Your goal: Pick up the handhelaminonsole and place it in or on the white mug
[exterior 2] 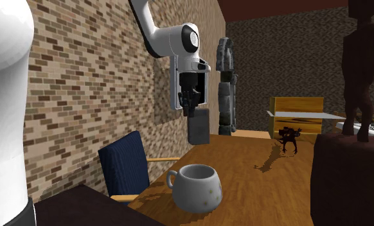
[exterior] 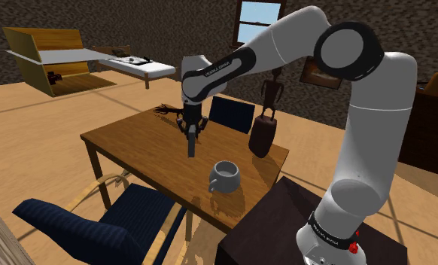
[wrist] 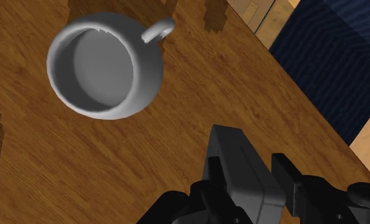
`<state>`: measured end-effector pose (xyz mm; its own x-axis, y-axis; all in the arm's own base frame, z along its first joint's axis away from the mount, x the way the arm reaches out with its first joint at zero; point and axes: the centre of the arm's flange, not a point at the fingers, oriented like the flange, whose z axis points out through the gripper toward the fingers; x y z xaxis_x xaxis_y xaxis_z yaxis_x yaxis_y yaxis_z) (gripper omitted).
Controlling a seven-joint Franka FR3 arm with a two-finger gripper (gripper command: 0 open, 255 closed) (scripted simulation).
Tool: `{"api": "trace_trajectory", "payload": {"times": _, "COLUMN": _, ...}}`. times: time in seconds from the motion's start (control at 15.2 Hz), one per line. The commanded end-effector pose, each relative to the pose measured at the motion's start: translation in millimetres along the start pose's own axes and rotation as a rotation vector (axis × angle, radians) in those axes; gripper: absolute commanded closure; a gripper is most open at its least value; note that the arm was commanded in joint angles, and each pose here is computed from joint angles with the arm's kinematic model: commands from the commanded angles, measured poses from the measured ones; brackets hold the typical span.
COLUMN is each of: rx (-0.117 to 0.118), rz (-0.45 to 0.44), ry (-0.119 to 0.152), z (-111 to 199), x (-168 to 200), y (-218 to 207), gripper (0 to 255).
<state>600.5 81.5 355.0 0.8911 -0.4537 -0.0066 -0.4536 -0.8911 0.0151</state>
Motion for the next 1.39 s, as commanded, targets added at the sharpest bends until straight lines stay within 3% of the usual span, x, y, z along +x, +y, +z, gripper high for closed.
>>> {"api": "trace_trajectory", "payload": {"times": 0.0, "rx": 0.000, "rz": 0.000, "ry": 0.000, "z": -11.2, "x": 0.7, "y": 0.1, "gripper": 255}}
{"api": "trace_trajectory", "payload": {"times": 0.33, "rx": 0.000, "rz": 0.000, "ry": 0.000, "z": -33.3, "x": 0.5, "y": 0.5, "gripper": 255}}
{"api": "trace_trajectory", "payload": {"times": 1.32, "rx": 0.000, "rz": 0.000, "ry": 0.000, "z": -84.1, "x": -116.4, "y": 134.1, "gripper": 255}}
